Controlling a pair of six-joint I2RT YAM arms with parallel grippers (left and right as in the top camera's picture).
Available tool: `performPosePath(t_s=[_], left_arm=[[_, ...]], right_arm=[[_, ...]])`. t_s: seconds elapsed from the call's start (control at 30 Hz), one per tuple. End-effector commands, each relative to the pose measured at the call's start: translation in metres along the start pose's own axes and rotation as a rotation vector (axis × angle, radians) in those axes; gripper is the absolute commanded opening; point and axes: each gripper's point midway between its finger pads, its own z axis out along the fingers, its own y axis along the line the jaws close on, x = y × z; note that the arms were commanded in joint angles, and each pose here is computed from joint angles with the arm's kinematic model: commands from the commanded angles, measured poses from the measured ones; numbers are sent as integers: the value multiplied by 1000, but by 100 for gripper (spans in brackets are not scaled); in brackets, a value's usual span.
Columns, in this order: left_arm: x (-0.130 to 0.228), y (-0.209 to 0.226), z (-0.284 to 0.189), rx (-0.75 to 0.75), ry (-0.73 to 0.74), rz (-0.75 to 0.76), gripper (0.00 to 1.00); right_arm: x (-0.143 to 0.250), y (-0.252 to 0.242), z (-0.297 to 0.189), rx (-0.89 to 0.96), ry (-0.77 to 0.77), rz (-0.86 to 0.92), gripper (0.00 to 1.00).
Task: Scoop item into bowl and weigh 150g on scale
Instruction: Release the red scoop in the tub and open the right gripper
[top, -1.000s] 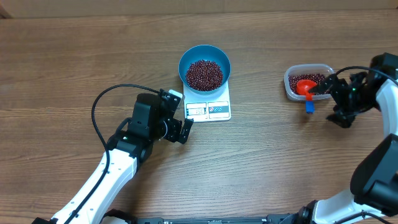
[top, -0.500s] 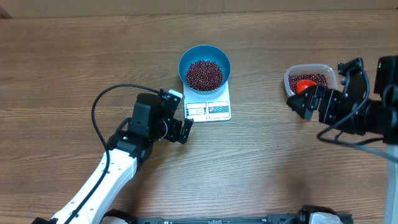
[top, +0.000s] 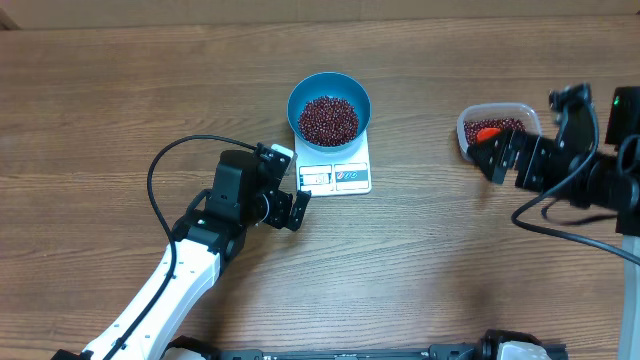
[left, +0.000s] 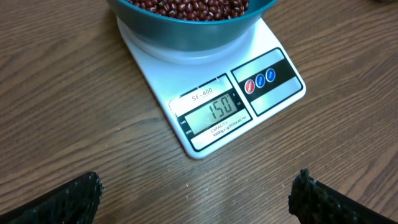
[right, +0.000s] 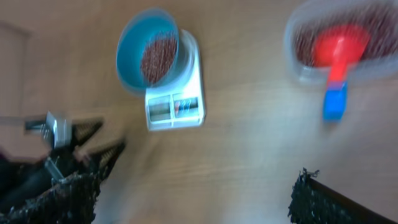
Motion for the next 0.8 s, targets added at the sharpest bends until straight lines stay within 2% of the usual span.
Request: performPosePath(t_s=[0.0,0.2,0.33,0.43,0.77], left_arm=[[2,1,2,-5,7,-11,100],[2,1,2,-5,7,-11,100],[2,1,2,-5,7,-11,100],[2,1,2,-5,7,-11,100],[2,1,2,-5,7,-11,100]], right_arm=[[-16,3,-9,53,-139,-109,100],[-33,8,-5,-10,-531,-283,100],[-17,3,3,-52,-720,-364,100],[11,-5,12,-81,-852,-420,100],[73,-22,58,-118,-945,-535,100]])
